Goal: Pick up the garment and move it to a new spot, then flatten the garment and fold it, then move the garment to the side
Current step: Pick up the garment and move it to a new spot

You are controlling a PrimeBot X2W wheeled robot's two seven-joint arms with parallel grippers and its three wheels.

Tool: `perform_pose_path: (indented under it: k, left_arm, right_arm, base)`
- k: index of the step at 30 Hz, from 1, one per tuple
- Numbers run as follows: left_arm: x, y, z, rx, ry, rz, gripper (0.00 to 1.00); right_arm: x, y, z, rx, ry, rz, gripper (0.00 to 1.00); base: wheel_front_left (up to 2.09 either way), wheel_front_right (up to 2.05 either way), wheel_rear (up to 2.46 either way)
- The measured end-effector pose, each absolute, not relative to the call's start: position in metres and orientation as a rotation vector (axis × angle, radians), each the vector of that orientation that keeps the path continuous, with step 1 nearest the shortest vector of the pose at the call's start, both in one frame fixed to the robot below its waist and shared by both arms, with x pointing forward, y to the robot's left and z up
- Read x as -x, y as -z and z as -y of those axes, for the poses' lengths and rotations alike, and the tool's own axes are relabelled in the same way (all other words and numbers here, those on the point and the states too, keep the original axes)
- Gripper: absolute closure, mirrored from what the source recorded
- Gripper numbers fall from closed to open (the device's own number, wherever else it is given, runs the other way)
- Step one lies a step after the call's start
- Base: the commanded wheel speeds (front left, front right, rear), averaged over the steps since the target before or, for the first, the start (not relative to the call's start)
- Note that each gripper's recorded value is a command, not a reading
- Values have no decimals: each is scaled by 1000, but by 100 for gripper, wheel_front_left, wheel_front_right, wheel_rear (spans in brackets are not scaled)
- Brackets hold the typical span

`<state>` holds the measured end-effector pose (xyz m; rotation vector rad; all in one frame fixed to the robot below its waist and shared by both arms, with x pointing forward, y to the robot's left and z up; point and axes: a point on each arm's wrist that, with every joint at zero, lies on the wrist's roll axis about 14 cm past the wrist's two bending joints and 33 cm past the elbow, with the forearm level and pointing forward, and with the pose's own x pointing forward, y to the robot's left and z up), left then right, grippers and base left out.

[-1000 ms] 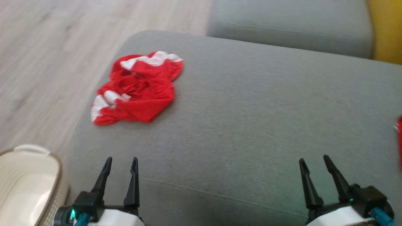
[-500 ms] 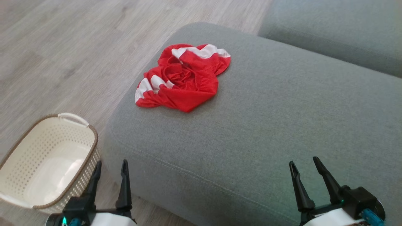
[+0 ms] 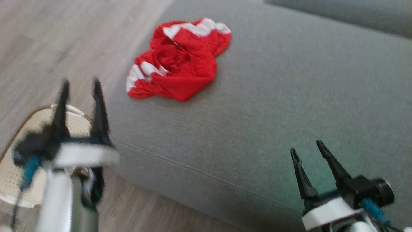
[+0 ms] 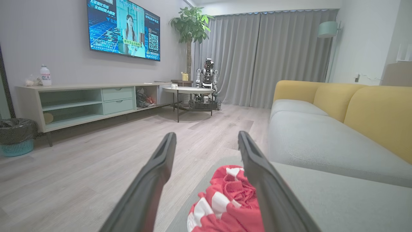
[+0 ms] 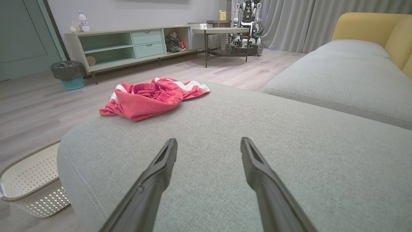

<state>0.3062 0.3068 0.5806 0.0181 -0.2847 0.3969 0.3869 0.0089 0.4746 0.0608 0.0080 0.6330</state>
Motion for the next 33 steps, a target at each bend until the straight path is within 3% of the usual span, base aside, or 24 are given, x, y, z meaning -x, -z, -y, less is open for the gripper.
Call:
perform_pose_path:
  k: [8, 16, 26, 33]
  left_arm:
    - [-413, -554, -329, 79, -347, 179, 0]
    - [-501, -472, -325, 115, -269, -229, 0]
    - [-529, -383, -307, 267, -254, -617, 0]
    - [-536, -341, -300, 268, -244, -752, 0]
  right_arm:
    - [-426, -461, 8, -29, -585, 6, 0]
    - [-449, -426, 39, -11, -508, -55, 0]
    - [-465, -402, 61, 4, -462, -88, 0]
    - [-480, -394, 73, 7, -426, -84, 0]
  base:
    - [0, 0, 0]
    - [0, 0, 0]
    - [0, 0, 0]
    - [0, 0, 0]
